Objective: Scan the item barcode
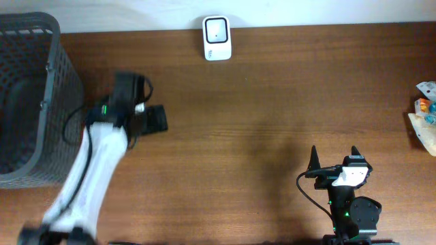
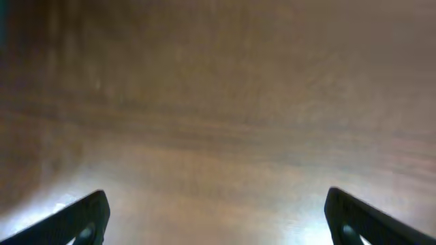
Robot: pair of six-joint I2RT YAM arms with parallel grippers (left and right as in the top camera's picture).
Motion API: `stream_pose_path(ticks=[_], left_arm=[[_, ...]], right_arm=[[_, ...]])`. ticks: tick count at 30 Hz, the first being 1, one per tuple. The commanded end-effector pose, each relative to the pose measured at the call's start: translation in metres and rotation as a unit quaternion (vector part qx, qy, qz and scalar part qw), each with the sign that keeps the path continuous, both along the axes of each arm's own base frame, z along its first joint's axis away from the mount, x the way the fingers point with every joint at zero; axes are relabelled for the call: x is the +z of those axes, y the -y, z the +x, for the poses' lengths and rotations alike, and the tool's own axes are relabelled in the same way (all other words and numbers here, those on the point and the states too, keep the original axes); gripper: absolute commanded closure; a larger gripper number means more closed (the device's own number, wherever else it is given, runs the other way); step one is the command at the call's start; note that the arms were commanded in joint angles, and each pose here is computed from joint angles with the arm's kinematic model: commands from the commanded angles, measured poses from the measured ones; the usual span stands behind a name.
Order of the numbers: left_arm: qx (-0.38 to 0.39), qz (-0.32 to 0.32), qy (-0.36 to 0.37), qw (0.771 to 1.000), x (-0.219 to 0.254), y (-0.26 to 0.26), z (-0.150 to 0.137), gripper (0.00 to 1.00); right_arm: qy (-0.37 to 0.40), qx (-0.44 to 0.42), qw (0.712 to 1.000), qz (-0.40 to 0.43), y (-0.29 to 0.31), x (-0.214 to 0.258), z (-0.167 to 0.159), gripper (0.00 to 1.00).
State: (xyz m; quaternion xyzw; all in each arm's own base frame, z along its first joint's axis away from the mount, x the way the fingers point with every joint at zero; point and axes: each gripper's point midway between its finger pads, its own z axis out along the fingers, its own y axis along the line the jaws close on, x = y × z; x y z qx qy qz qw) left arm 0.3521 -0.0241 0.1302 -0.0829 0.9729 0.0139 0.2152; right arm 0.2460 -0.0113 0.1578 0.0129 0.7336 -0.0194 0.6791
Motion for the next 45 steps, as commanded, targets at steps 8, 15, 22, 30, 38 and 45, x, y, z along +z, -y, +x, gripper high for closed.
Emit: stream_pose_path(ticks=[8,15,22,30,38,45], left_arm=[[-0.035,0.008,0.238,0.971,0.014,-0.013,-0.082,0.01],[-0.036,0.011,0.354,0.934,0.04,-0.018,-0.109,0.01],[-0.024,0.012,0.393,0.919,0.033,-0.024,-0.116,0.01],[0.003,0.017,0.486,0.874,0.042,-0.035,-0.11,0.01],[0.033,0.058,0.518,0.853,0.038,-0.052,-0.109,0.01],[0.062,0.082,0.517,0.85,0.037,-0.066,-0.111,0.01]], right_arm=[[-0.002,-0.003,1.0,0.002,0.001,-0.003,0.0,0.02],[-0.002,-0.003,1.0,0.002,0.001,-0.003,0.0,0.02],[-0.002,-0.003,1.0,0.002,0.001,-0.003,0.0,0.02],[-0.002,-0.003,1.0,0.002,0.001,-0.003,0.0,0.02],[-0.002,-0.003,1.0,0.002,0.001,-0.003,0.0,0.02],[-0.002,-0.003,1.0,0.002,0.001,-0.003,0.0,0.02]])
